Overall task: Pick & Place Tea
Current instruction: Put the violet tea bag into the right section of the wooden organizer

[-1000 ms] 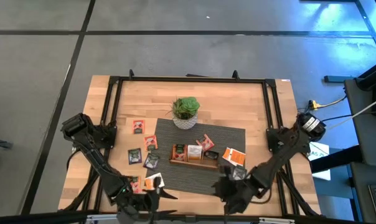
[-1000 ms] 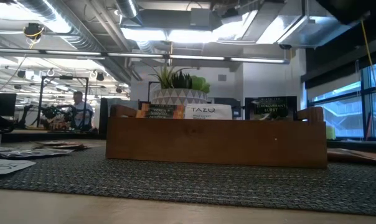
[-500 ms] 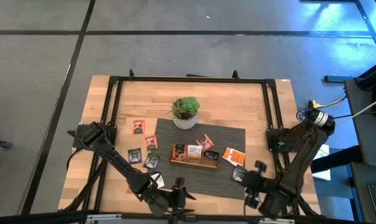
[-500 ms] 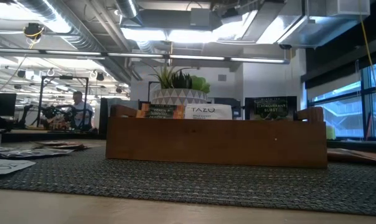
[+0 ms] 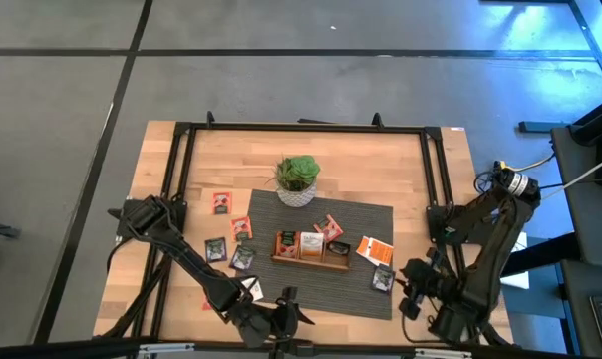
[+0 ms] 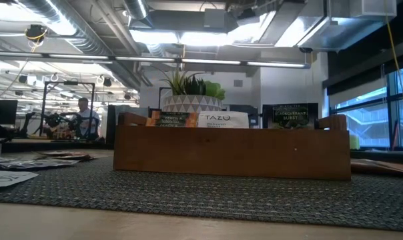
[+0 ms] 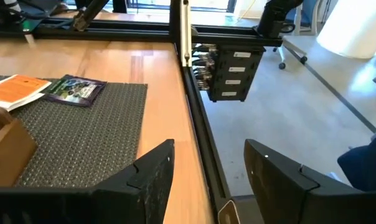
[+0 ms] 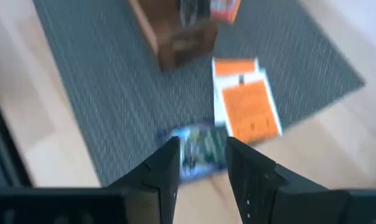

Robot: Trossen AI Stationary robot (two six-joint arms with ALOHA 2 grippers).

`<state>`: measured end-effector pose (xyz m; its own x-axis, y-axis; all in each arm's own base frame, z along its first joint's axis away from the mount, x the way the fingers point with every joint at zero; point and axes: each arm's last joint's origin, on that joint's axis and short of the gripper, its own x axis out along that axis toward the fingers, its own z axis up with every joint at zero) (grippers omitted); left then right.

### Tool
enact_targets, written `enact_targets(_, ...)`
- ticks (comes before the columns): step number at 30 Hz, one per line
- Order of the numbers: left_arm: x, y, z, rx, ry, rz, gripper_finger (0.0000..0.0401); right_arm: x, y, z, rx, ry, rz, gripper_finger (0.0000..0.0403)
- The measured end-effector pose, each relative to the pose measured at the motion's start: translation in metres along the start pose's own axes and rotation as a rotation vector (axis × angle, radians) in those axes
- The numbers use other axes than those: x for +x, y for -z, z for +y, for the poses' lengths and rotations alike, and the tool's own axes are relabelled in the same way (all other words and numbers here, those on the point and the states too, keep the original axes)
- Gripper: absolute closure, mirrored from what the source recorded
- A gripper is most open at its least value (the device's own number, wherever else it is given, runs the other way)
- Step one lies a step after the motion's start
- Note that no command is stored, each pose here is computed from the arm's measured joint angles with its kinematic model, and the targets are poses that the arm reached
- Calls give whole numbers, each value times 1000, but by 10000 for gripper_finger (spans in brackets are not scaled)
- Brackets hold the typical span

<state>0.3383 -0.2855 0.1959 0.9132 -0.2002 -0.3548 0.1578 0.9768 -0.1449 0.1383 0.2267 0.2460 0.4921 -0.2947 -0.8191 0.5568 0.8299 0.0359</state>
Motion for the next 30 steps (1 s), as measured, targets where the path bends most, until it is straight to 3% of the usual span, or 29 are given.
enact_targets(10, 3, -2, 7, 3, -47, -13, 212, 14, -10, -13, -48, 62, -4, 271)
enact_targets(21, 3, -2, 6, 4, -45, -13, 211, 66, 25, -66, 226, -333, 94, 272)
enact_targets(30, 3, -2, 6, 4, -45, -13, 211, 99, 49, -94, 289, -312, 173, 251)
